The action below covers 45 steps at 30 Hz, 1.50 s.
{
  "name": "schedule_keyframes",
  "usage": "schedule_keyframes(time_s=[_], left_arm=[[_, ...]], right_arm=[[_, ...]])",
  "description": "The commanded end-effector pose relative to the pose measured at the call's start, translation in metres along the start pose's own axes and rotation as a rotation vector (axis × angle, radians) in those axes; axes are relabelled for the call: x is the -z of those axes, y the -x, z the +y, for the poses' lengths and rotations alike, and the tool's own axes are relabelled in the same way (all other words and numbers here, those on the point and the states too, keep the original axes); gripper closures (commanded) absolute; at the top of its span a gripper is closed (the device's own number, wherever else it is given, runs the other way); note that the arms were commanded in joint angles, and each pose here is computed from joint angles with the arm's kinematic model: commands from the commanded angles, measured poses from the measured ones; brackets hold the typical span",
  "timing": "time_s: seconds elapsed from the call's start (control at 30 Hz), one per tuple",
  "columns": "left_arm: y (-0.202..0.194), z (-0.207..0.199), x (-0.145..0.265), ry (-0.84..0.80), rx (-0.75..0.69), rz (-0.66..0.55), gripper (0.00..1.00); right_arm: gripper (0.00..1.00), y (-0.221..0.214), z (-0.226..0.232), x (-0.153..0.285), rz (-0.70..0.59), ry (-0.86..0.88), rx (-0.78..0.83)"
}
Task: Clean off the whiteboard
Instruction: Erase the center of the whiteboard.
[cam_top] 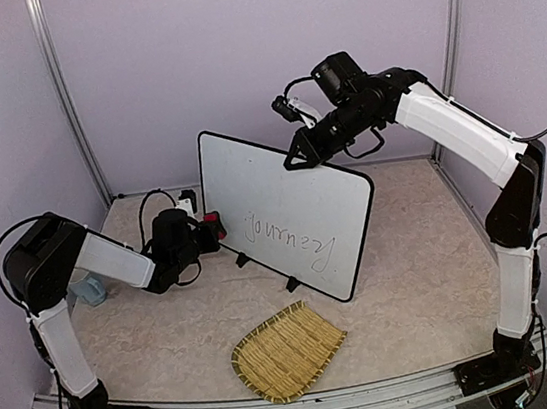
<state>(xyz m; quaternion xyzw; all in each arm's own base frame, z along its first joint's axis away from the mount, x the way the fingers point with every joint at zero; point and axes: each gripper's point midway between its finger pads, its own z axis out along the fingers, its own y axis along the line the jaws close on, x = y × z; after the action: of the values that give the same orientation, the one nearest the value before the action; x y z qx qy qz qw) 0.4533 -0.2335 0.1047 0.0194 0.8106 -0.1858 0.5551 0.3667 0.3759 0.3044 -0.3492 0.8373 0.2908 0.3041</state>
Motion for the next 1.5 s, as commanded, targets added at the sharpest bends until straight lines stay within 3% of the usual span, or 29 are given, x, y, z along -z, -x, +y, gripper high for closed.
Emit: schedule_keyframes(time_s=[0.0,0.3,0.73,1.47], left_arm=[[0.000,-0.017,0.007,-0.063,0.004,-0.024,0.82],[-0.008,-0.073,-0.006,-0.156,0.009,-0.008,0.83],[-0.005,-0.119,0.006,-0.249,-0.008,-0.022,0.82],[-0.002,-0.152,0.018,-0.300,0.005,-0.046,0.82]], right_arm=[[1.00,-0.013,0.045,-0.007,0.049,0.237,-0.034],[1.00,-0.011,0.052,-0.007,0.046,0.276,-0.053],[1.00,-0.015,0.052,-0.015,0.063,0.278,-0.058],[1.00,-0.013,0.051,-0.014,0.057,0.269,-0.058]])
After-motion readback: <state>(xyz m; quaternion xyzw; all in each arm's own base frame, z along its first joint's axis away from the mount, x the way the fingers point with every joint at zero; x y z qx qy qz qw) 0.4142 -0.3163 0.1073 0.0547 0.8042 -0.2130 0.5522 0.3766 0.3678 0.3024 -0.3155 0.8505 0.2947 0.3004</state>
